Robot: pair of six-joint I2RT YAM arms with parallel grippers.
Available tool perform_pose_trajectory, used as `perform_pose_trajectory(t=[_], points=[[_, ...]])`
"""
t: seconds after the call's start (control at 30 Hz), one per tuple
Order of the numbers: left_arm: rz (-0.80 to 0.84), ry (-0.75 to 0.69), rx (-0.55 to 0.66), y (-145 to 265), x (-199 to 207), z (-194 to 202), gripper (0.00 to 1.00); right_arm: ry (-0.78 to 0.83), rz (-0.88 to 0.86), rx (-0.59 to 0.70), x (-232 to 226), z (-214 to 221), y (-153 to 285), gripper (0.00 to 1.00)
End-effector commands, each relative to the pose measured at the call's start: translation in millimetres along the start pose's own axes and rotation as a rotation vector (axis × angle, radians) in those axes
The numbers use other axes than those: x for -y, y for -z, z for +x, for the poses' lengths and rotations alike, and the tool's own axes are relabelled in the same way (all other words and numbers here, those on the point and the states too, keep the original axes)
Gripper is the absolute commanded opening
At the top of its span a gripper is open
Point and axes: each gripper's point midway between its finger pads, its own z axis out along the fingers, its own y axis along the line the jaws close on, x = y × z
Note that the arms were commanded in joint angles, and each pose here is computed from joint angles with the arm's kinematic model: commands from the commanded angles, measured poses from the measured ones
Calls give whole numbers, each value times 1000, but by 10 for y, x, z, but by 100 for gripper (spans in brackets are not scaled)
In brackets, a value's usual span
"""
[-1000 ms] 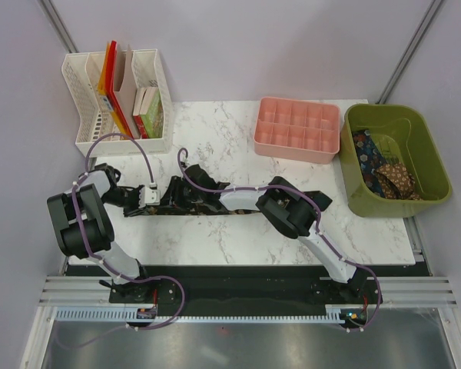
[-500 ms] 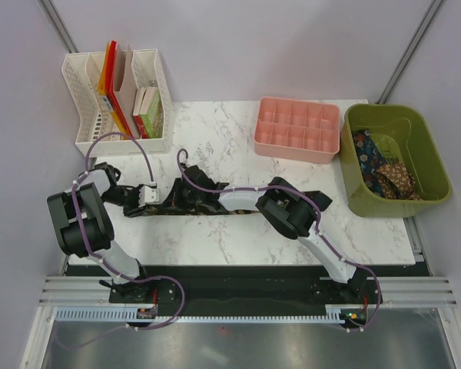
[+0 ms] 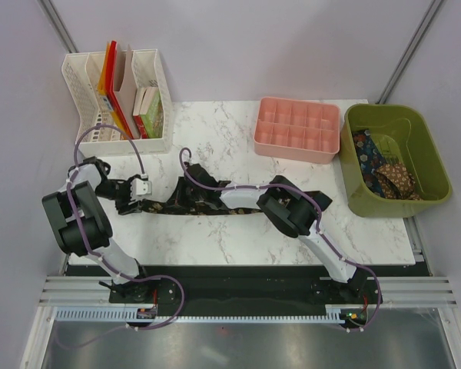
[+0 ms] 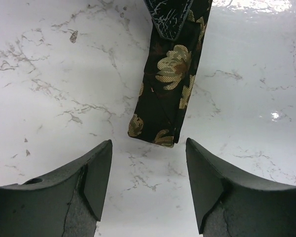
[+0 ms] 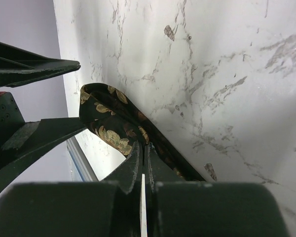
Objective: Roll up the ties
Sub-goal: Roll the tie at the center of the board.
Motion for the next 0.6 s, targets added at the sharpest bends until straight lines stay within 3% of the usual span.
perform_pose_trajectory(t=[0.0,0.23,0.4,0.57], points=[[21,-21,55,-72,57,-86,70,41,-7,12,-64,-35,-40,0],[43,-9,53,-153,90,-54,68,113,-41,11,-246,-18,-45,0],[34,-18,46,-123,85,-84,47,121,-4,19,-182,-25,-38,0],[24,-27,39,-53,75,-129,40,118,19,20,-137,-26,-37,0]])
